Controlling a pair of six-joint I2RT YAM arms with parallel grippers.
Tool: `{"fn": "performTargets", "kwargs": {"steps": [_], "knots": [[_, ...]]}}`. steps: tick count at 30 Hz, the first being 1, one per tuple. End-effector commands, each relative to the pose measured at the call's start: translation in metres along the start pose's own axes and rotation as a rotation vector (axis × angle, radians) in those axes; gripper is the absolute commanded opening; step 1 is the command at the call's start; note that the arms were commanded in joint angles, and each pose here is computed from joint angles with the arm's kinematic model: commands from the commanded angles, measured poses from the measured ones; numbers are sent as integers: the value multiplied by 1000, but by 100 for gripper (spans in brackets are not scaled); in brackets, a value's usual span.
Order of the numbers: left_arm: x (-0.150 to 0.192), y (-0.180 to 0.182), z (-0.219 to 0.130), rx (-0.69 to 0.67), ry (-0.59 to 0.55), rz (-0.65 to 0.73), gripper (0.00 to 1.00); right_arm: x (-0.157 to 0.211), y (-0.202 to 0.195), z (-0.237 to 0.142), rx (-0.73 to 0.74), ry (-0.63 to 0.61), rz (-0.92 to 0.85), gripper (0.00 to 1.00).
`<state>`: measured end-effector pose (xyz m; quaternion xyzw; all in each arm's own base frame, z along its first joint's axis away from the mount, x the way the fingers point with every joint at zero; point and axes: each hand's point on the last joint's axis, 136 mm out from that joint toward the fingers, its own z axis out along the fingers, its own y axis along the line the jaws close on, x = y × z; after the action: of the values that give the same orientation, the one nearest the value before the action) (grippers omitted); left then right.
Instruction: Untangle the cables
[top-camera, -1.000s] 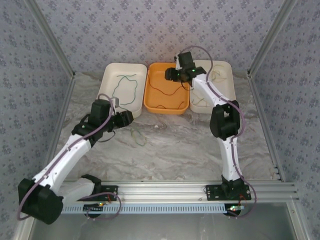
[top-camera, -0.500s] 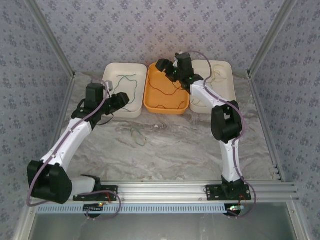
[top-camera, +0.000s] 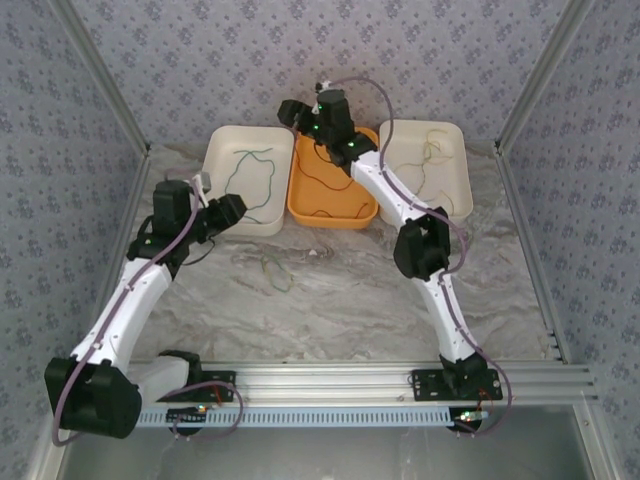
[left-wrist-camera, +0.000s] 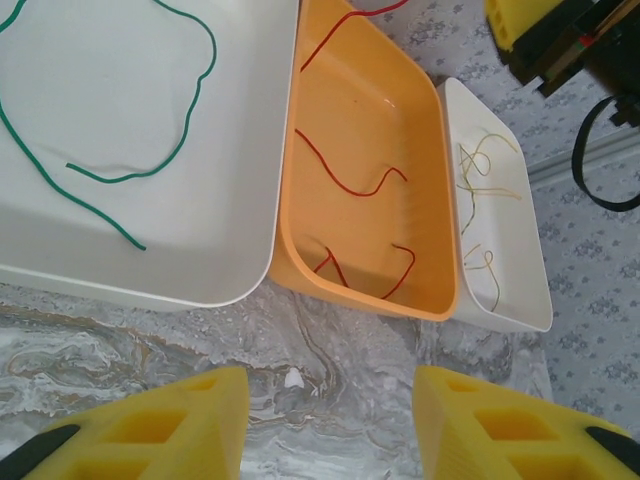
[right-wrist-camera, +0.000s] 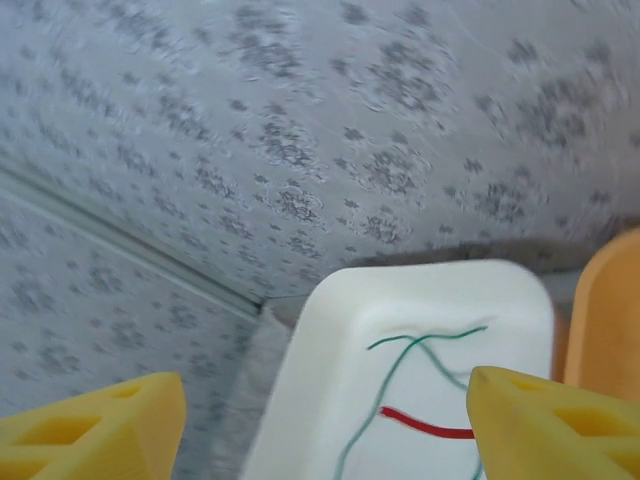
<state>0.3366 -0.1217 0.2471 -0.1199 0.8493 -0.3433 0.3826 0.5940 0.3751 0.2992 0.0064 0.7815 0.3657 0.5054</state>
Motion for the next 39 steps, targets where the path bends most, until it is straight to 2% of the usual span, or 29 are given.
{"fn": "performTargets", "kwargs": {"steps": [1, 3, 5, 11, 16, 23, 26, 28, 33, 39], "knots": [[7, 1, -6, 10, 18, 28, 48, 38, -29, 6, 186, 94, -460, 82], [8, 2, -6, 9, 21, 29, 48, 43, -33, 10, 213, 100, -565, 84], [10, 5, -5, 6, 25, 26, 48, 46, -43, 14, 240, 114, -590, 84], [11, 7, -4, 5, 23, 29, 48, 42, -64, 22, 257, 107, -553, 75], [12, 8, -3, 2, 28, 34, 48, 36, -68, 30, 216, 80, -499, 53], [15, 10, -5, -1, 32, 41, 48, 25, -80, 40, 171, 28, -392, 31], [18, 12, -5, -5, 38, 40, 48, 19, -86, 41, 164, 12, -343, 15], [20, 13, -5, -7, 42, 39, 48, 18, -93, 41, 169, 15, -305, 0], [26, 18, -3, -14, 62, 32, 48, 20, -118, 32, 213, 78, -199, 0], [30, 20, -1, -9, 75, 22, 48, 24, -165, 14, 257, 177, 82, 0]]}}
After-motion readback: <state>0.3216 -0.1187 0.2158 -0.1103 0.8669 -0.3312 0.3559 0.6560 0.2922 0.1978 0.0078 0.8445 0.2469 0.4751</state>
